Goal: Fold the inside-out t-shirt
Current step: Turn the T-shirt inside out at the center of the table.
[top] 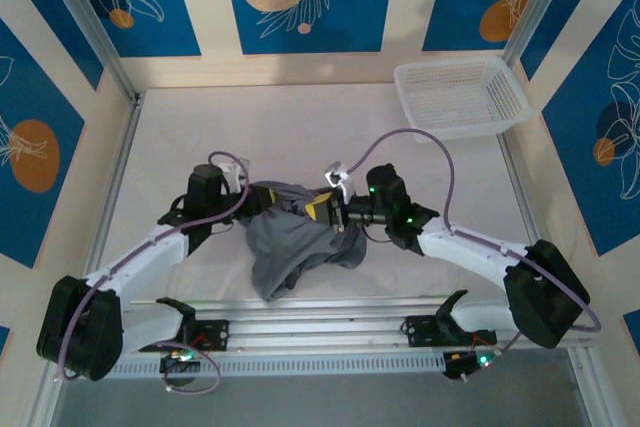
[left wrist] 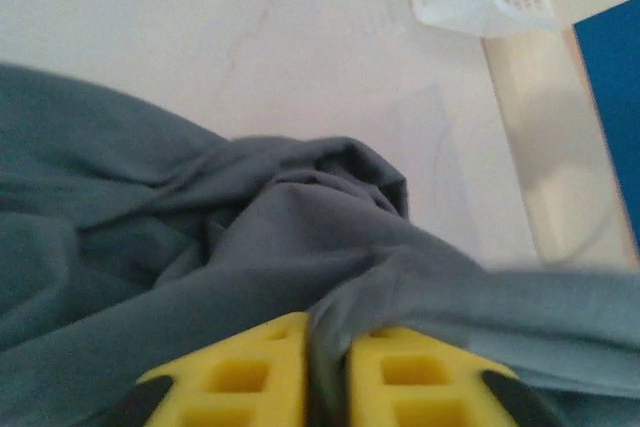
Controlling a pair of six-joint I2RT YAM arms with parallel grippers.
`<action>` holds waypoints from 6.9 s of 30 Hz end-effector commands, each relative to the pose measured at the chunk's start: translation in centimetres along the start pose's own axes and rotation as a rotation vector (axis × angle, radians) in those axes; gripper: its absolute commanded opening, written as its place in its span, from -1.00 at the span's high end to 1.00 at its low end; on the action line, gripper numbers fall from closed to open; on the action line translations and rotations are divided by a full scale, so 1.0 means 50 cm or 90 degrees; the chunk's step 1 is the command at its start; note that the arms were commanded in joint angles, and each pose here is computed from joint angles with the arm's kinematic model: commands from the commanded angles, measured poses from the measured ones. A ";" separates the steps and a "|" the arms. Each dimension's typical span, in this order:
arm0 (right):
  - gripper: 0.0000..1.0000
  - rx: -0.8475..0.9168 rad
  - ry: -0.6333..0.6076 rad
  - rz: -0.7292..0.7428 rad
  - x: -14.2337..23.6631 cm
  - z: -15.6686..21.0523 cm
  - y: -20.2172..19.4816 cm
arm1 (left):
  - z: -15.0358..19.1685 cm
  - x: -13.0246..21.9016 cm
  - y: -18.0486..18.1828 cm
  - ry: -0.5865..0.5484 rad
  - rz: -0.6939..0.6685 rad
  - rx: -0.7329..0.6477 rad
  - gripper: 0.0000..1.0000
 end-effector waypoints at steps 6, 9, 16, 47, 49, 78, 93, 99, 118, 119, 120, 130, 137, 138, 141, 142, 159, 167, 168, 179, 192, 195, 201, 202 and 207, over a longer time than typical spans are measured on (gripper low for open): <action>1.00 -0.015 -0.049 -0.058 0.014 -0.017 0.012 | -0.003 0.066 -0.029 -0.078 -0.001 -0.104 -0.04; 1.00 -0.018 -0.045 -0.050 0.011 -0.014 0.006 | -0.001 0.117 -0.068 -0.098 -0.031 -0.151 -0.03; 1.00 -0.025 -0.038 -0.040 -0.001 -0.019 -0.001 | 0.017 0.138 -0.145 -0.032 -0.026 -0.134 0.21; 0.52 -0.107 0.041 0.223 -0.004 0.111 -0.115 | -0.076 0.151 -0.278 -0.013 0.190 -0.061 1.00; 0.15 -0.077 -0.012 0.230 0.018 0.093 -0.091 | -0.076 0.140 -0.273 -0.007 0.190 -0.051 1.00; 0.25 -0.193 -0.036 0.346 0.084 0.116 -0.058 | 0.066 -0.129 -0.229 0.239 -0.276 -0.355 0.14; 0.08 -0.150 -0.045 0.314 0.095 0.101 -0.043 | 0.057 -0.118 -0.236 0.241 -0.235 -0.323 1.00; -0.07 0.113 -0.084 0.197 0.076 0.055 0.032 | -0.007 -0.038 -0.286 0.160 -0.021 -0.184 1.00; -0.31 0.465 -0.138 0.366 -0.012 0.029 -0.008 | -0.033 0.011 -0.288 0.112 -0.001 -0.141 1.00; -0.30 0.475 -0.120 0.360 -0.021 0.032 -0.012 | -0.032 0.014 -0.288 0.110 -0.002 -0.140 1.00; -0.25 0.478 -0.100 0.343 -0.032 0.037 -0.014 | -0.031 0.017 -0.287 0.109 -0.003 -0.140 1.00; 1.00 0.318 -0.052 0.001 -0.006 0.055 0.056 | -0.086 0.016 -0.169 0.051 -0.155 -0.146 1.00; 1.00 0.145 -0.085 -0.093 0.059 0.009 0.068 | -0.077 -0.050 -0.124 0.078 -0.109 -0.178 0.81; 1.00 0.131 -0.088 -0.072 0.062 0.006 0.059 | -0.075 -0.046 -0.126 0.072 -0.101 -0.177 0.63; 1.00 0.072 -0.096 -0.020 0.064 -0.003 0.029 | -0.073 -0.016 -0.134 0.047 -0.108 -0.182 0.20; 1.00 0.059 -0.096 -0.015 0.064 -0.006 0.023 | -0.071 -0.004 -0.136 0.042 -0.113 -0.185 0.14; 1.00 -0.122 -0.064 0.087 0.032 -0.033 -0.032 | 0.122 0.025 -0.281 0.080 -0.002 -0.293 -0.02; 1.00 -0.131 -0.058 0.089 0.037 -0.031 -0.023 | 0.088 -0.049 -0.276 0.037 -0.129 -0.344 -0.31; 1.00 -0.130 -0.057 0.088 0.039 -0.031 -0.021 | 0.080 -0.051 -0.272 0.022 -0.156 -0.355 -0.31; 1.00 -0.231 -0.020 0.149 0.056 -0.010 -0.085 | 0.015 -0.018 -0.238 0.052 -0.063 -0.259 1.00; 0.37 -0.130 -0.202 0.265 0.135 0.001 -0.018 | 0.003 -0.006 -0.244 0.110 0.089 -0.145 1.00; 0.52 -0.041 -0.236 0.252 0.125 0.022 0.049 | 0.002 -0.013 -0.240 0.113 0.086 -0.143 1.00; 0.58 -0.066 -0.158 0.265 0.061 0.039 0.056 | -0.004 -0.014 -0.248 0.114 0.099 -0.139 1.00; 0.53 -0.061 -0.143 0.275 0.049 0.037 0.052 | -0.005 -0.011 -0.250 0.114 0.101 -0.138 1.00; 0.02 0.069 -0.076 0.359 -0.026 0.039 0.023 | -0.006 0.008 -0.256 0.110 0.099 -0.145 1.00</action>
Point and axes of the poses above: each hand's point on the last joint's axis, 136 mm out from that joint toward the fingers, its own x axis back along the fingers, its own y axis along the line the jaws close on, z = x × y, the point moved 10 cm from there along x, back along the fingers, and after that the axes turned 2 degrees about -x, right-handed, at the moved point
